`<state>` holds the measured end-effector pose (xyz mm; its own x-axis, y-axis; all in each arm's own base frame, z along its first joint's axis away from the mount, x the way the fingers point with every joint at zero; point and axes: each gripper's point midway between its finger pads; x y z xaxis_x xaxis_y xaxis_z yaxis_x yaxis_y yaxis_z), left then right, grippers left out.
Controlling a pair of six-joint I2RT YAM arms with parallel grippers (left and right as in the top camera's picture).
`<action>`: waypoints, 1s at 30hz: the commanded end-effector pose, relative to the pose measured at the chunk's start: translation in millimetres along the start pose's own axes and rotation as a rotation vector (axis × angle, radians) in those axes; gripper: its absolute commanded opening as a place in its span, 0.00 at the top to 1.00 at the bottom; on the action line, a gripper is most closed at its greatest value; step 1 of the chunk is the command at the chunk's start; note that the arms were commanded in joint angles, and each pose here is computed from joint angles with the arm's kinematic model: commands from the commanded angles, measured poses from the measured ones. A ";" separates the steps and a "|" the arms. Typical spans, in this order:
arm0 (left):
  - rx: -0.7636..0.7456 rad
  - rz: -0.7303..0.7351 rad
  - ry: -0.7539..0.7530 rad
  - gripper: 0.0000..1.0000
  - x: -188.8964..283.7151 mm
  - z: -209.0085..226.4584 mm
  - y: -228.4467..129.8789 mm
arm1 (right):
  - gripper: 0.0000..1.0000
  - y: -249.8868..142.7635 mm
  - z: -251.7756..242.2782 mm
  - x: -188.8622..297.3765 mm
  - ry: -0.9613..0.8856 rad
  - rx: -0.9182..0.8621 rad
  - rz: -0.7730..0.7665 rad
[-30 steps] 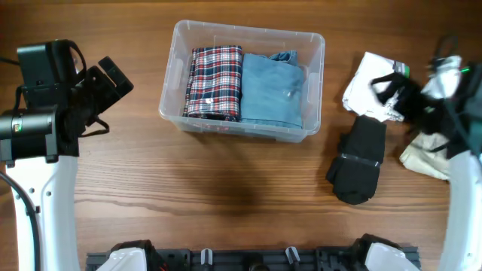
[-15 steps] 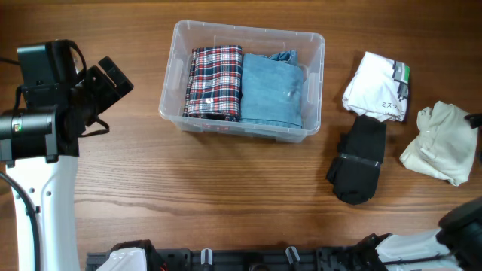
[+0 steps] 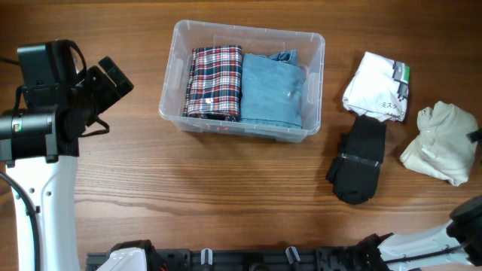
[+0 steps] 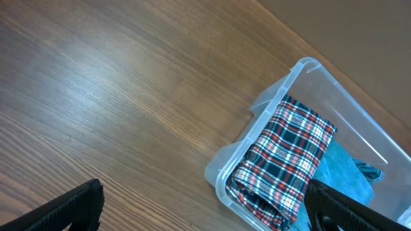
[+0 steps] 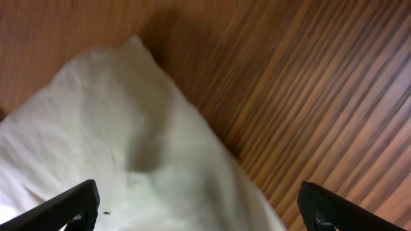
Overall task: Pack container
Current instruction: 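Reach the right gripper to the cream garment and grasp it, then place the cream garment on top of the plaid shirt in the box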
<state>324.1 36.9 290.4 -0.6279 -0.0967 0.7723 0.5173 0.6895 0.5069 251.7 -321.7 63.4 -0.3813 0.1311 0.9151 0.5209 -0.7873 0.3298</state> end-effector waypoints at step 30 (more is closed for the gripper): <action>-0.015 -0.021 0.004 0.00 3.4 1.0 5.0 | 0.96 -158.3 416.9 276.7 1.059 0.508 -0.255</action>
<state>324.0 37.4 290.5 -0.6275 -0.0994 0.7722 0.5163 0.6893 0.5082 360.9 57.5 367.3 -0.7999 -0.5602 0.2153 0.4574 -0.3368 0.8230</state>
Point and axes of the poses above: each gripper's point midway between its finger pads, its own x axis back along the fingers, its own z axis along the line the jaws close on, y = z × x, and after that the axes turned 9 degrees about x, right-handed
